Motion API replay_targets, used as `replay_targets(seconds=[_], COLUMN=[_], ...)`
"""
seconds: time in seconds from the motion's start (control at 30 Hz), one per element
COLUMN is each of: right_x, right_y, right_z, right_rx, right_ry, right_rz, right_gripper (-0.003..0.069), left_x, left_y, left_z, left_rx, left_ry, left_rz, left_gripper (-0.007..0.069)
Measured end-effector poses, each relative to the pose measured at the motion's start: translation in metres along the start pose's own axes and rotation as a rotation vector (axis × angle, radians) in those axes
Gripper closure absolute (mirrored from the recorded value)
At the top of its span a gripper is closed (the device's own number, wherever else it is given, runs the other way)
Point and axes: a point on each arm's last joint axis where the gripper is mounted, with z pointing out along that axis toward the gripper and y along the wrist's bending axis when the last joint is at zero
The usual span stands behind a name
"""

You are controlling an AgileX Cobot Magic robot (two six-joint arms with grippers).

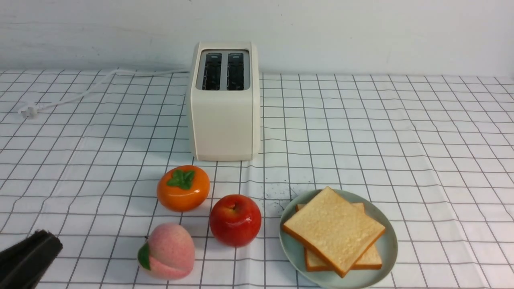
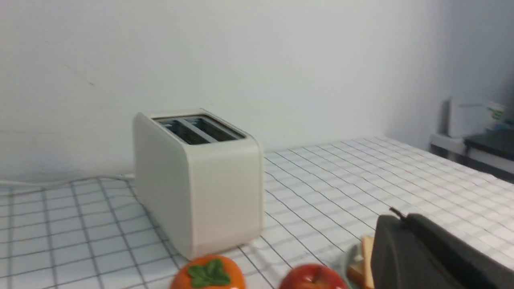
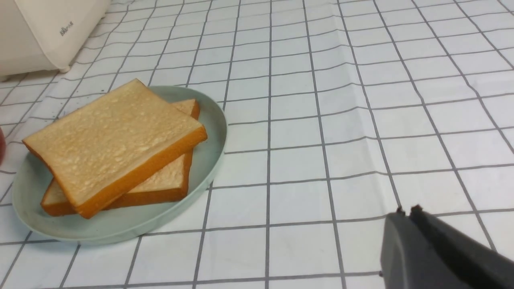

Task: Take toasted bread from bread machine on white checkered table place on plate.

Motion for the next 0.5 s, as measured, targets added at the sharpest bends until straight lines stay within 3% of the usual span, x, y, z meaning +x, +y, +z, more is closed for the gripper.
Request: replay_targets(seconds=[0.1, 0.2, 0.5], right_x=[0.0, 0.0, 0.0], right_y=[0.0, 0.0, 0.0], right_z=[0.0, 0.0, 0.0], right_rx=[0.0, 0.0, 0.0], right_ry=[0.0, 0.0, 0.0], right_rz=[0.0, 0.0, 0.0], right_gripper=[0.0653, 0.065, 0.0648], left_x=[0.01, 0.019, 0.033], left_y=[0.016, 0.025, 0.029], left_z=[-0.003, -0.007, -0.021], left_rx=[-0.194, -0.31, -0.437], left_ry=[-0.084, -0.097, -0.023], left_rz=[-0.035, -0.022, 0.012], left_gripper=[0.0638, 0.0638, 0.0638])
